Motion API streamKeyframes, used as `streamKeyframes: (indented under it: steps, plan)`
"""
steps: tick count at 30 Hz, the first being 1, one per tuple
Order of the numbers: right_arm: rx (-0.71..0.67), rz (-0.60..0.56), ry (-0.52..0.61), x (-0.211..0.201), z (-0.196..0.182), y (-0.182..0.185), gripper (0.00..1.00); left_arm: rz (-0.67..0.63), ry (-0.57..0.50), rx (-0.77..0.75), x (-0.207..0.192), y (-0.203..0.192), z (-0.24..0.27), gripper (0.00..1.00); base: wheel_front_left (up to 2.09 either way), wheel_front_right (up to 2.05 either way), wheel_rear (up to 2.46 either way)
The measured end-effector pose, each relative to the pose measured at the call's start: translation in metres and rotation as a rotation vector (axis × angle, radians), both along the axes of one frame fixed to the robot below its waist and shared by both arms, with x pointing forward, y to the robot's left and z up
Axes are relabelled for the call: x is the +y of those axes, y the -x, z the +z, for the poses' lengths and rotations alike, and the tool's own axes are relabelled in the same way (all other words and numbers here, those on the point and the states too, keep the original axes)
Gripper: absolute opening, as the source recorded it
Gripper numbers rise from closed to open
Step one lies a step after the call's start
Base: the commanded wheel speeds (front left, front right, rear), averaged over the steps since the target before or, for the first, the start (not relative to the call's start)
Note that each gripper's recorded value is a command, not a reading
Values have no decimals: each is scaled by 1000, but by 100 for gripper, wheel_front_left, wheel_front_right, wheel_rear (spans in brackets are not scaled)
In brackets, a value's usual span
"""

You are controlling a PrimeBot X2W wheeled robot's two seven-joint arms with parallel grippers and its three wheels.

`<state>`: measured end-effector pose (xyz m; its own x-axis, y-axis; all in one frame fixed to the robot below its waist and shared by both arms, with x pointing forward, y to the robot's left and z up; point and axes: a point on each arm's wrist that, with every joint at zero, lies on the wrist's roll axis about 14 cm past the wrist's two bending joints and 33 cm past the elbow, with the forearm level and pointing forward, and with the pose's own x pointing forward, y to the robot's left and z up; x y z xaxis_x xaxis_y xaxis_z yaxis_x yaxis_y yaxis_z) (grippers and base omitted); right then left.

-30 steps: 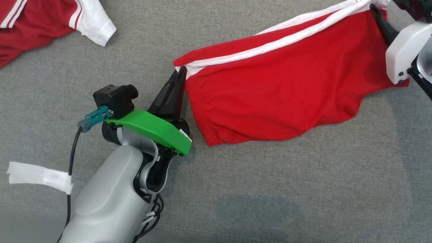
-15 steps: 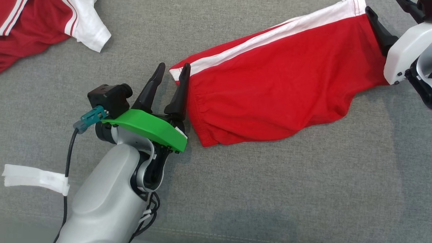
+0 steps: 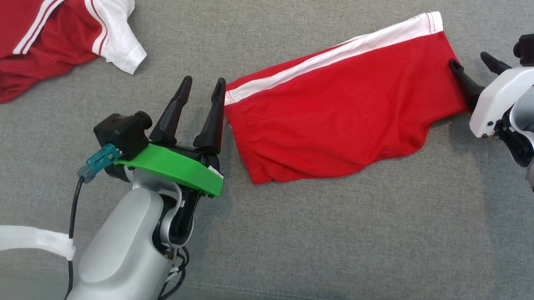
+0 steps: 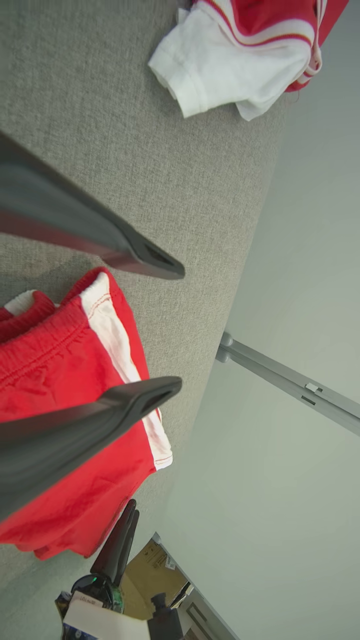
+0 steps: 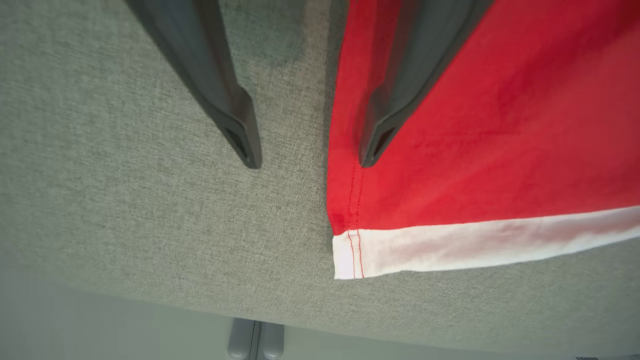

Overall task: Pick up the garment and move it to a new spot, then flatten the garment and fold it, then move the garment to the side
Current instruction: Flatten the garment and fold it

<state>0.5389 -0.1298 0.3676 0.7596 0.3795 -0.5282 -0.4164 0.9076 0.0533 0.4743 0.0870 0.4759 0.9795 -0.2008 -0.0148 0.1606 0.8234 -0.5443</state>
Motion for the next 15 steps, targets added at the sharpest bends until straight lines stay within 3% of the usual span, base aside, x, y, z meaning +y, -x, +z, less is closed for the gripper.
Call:
streamKeyframes:
  steps: [10, 11, 13, 15]
  plan:
    - [124, -7, -43, 15, -20, 15, 99, 98, -4, -5, 31, 18, 5, 100, 0, 0, 0]
    - [135, -6, -47, 17, -21, 16, 79, 110, -6, -6, 34, 19, 6, 100, 0, 0, 0]
    - [150, 3, -58, 24, -21, 18, 51, 134, -9, -4, 41, 22, 6, 100, 0, 0, 0]
    - [166, 14, -71, 31, -22, 21, 44, 146, -15, 0, 45, 25, 5, 100, 0, 0, 0]
